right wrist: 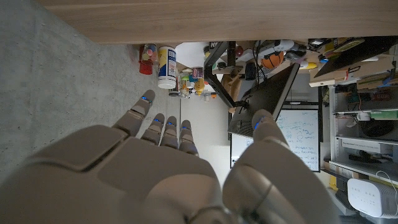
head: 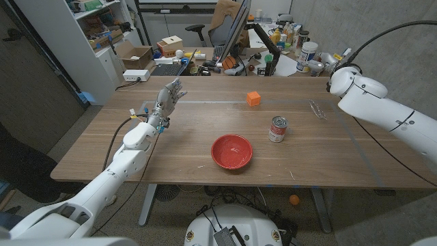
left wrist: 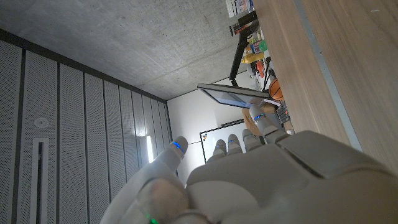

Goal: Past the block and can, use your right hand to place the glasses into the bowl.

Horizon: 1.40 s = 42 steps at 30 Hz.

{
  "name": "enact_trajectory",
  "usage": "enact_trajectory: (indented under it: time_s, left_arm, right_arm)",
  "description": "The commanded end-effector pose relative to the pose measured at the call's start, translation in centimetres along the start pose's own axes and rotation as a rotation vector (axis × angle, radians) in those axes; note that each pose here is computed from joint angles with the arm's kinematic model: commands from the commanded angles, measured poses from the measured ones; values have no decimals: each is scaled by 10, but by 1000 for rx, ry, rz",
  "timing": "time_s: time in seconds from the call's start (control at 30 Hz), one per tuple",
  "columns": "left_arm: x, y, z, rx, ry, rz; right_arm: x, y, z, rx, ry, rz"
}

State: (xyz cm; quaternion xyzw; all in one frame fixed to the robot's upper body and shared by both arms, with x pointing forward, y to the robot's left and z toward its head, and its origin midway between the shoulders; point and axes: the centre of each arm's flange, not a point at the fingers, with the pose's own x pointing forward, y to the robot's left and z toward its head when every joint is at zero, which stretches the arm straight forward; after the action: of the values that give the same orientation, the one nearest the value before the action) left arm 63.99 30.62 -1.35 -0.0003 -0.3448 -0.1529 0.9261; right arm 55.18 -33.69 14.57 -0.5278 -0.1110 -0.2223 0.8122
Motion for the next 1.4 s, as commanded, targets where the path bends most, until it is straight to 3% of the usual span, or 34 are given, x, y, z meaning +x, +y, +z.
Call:
enact_trajectory:
  time_s: [0.03, 0.2, 0.7, 1.07, 1.4]
  left_arm:
    - [1, -7, -1, 0, -4, -24]
    - [2, -10, -1, -3, -5, -31]
    - [1, -16, -5, -11, -7, -43]
    - [-1, -19, -4, -10, -12, -55]
    - [-9, -16, -4, -10, -12, -46]
  right_arm:
    - [-3, -9, -16, -67, 118, 17]
    - [-3, -11, -22, -75, 144, 29]
    - [6, -9, -30, -180, 302, 133]
    - [19, -1, -26, -217, 346, 169]
    - [36, 12, -18, -231, 353, 207]
